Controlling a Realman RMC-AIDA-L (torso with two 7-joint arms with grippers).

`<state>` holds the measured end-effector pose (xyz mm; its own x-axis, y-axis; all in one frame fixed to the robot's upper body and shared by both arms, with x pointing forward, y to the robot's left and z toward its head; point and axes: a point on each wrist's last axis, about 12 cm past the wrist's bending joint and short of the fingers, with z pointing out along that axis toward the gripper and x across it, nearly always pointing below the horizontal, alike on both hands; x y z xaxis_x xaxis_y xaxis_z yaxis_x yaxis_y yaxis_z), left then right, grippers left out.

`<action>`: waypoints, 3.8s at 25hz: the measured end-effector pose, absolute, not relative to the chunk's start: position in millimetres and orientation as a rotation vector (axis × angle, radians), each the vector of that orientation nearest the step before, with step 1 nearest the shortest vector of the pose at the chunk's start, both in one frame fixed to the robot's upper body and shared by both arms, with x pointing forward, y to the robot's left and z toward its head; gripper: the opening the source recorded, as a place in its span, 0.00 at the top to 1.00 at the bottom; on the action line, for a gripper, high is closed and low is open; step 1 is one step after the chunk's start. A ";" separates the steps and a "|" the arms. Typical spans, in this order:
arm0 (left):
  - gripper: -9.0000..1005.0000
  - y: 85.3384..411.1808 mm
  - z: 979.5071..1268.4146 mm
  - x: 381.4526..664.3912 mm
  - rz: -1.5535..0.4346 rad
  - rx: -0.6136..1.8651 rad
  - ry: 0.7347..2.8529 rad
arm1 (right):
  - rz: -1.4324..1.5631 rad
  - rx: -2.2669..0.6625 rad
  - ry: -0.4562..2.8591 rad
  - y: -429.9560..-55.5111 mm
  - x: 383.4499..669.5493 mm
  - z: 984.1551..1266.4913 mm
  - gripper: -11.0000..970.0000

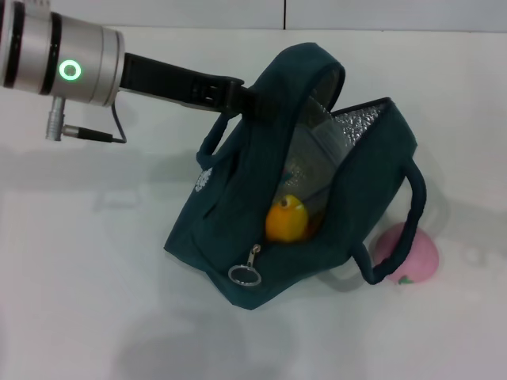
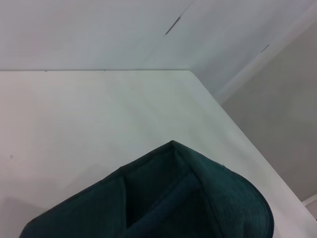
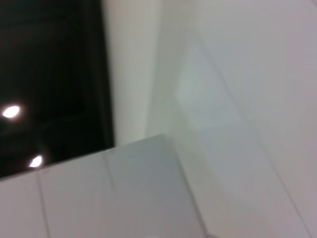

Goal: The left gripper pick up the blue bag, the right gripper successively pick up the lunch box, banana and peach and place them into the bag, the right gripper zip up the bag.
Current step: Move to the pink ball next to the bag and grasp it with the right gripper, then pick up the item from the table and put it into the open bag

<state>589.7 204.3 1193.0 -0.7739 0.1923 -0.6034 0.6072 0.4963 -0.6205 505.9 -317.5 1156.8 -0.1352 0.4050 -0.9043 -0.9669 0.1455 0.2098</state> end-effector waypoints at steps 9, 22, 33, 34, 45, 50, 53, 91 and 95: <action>0.96 209.1 1189.0 587.5 -1.206 0.640 2.294 | 0.944 -0.965 1.578 -317.6 511.5 1177.6 0.22; 0.96 211.5 1189.1 588.4 -1.199 0.629 2.296 | 0.670 -1.010 2.153 -311.0 509.2 1194.7 0.23; 0.96 205.1 1196.0 595.8 -1.170 0.645 2.282 | 0.710 -0.982 2.332 -294.0 526.7 1187.2 0.23; 0.96 205.2 1196.0 595.8 -1.170 0.645 2.282 | 0.709 -0.985 2.349 -291.5 529.7 1185.5 0.23; 0.96 204.1 1196.8 596.3 -1.170 0.648 2.281 | 0.737 -1.065 2.455 -257.7 556.3 1161.8 0.23; 0.96 204.8 1196.1 595.9 -1.171 0.644 2.283 | 0.741 -1.107 2.483 -245.6 562.4 1154.0 0.23; 0.96 204.7 1196.3 596.0 -1.171 0.644 2.282 | 0.742 -1.114 2.499 -241.5 565.1 1150.3 0.23; 0.96 204.3 1197.0 596.2 -1.174 0.644 2.278 | 0.637 -0.848 2.551 -305.5 563.7 1154.6 0.82; 0.96 204.2 1196.3 595.8 -1.177 0.642 2.279 | 0.745 -0.757 2.407 -327.9 556.0 1166.4 0.85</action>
